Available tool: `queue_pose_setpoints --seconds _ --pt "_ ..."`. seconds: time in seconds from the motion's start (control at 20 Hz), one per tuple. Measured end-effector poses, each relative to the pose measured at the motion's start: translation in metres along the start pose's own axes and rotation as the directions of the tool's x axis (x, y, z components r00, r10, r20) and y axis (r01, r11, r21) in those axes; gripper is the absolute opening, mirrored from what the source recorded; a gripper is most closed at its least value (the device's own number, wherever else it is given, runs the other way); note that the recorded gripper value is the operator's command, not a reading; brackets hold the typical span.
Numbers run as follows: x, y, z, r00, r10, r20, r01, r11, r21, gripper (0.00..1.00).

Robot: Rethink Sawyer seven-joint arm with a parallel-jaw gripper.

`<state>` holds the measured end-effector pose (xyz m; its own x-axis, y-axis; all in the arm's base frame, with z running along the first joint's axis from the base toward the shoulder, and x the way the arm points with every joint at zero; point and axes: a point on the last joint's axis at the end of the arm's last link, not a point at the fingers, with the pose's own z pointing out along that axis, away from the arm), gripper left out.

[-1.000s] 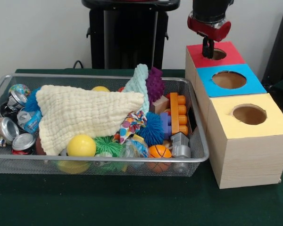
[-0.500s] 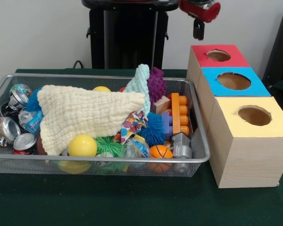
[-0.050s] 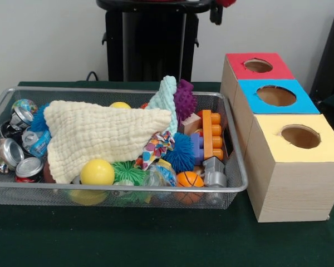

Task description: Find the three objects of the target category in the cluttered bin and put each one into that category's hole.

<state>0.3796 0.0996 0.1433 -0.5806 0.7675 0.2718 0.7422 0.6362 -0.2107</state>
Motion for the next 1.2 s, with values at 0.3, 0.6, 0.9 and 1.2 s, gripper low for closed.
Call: queue_pose_setpoints --seconds 0.3,0.6,0.9,1.2 --pt "-0.043 -0.016 0.014 0.9941 -0.020 0.107 0.022 0.9997 -0.012 0.00" --pt "-0.084 -0.019 0.035 0.9646 -0.069 0.254 0.083 0.9957 -0.043 0.00" --pt "-0.107 -0.022 0.060 0.9404 -0.124 0.317 0.137 0.9904 -0.019 0.00" --pt "-0.125 -0.032 0.080 0.9392 -0.156 0.306 0.157 0.9873 0.022 0.00"
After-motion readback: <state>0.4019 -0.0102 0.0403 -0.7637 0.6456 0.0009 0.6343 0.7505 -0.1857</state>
